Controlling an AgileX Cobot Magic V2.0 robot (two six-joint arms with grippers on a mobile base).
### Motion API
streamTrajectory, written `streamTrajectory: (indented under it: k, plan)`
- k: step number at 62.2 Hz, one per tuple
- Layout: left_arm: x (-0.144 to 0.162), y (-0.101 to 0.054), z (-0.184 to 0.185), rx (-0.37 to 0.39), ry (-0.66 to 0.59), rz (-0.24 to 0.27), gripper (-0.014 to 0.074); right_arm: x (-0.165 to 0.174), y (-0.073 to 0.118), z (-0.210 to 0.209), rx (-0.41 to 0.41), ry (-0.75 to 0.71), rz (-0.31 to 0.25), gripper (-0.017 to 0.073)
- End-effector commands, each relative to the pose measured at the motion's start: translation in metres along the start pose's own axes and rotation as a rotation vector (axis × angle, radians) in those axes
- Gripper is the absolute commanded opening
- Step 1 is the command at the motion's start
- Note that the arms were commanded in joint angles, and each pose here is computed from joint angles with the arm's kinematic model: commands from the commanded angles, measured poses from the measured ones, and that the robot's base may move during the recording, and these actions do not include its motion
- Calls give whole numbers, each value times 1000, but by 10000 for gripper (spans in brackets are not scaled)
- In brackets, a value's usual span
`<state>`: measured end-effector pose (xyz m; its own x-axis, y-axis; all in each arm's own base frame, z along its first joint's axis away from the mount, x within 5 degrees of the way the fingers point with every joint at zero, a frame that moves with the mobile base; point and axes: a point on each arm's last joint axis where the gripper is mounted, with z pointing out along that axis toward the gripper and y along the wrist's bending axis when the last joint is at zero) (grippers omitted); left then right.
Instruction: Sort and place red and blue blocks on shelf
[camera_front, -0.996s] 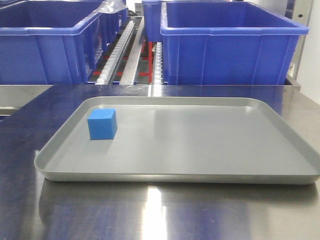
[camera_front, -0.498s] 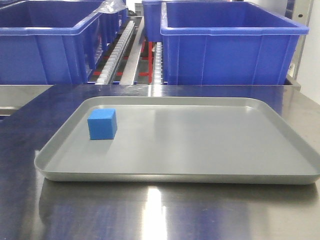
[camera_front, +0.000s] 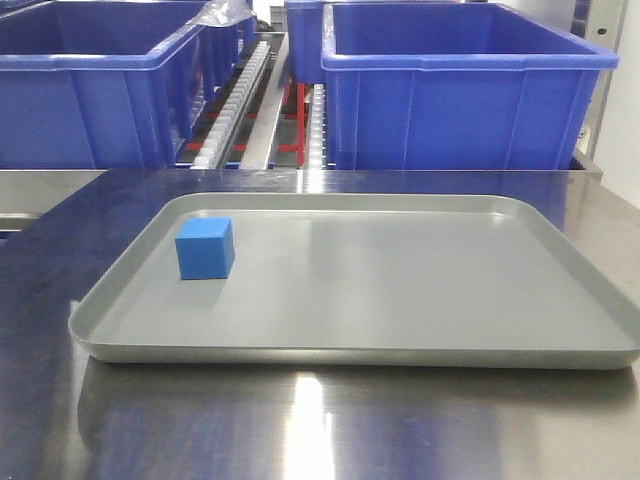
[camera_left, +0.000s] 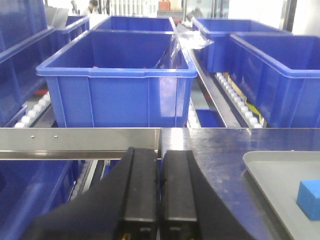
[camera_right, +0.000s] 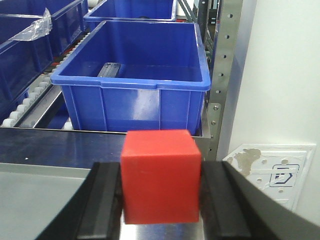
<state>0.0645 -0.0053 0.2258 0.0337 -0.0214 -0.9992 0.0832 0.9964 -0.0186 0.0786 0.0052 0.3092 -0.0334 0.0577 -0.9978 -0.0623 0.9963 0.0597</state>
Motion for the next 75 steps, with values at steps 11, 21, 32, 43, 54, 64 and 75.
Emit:
streamTrajectory:
  k: [11,21,32,43,54,64,75]
  plan:
    - [-49,-7,47,57,61,-9,125,-18,0,-2,5,-121,-8,350]
    - [-61,-32,91,192,205,4,125,-18,0,-2,5,-121,-8,350]
    - [-65,-74,129,356,304,29,125,-18,0,-2,5,-121,-8,350]
    - [-64,-109,148,456,412,40,125,-18,0,-2,5,-121,-8,350]
    - [-70,-131,167,445,623,-56,125,-18,0,-2,5,-121,-8,350]
    - [-72,-146,186,409,813,-65,127,-18,0,-2,5,-120,-8,350]
    - [-69,-157,205,306,990,-162,172,-18,0,-2,5,-120,-8,350]
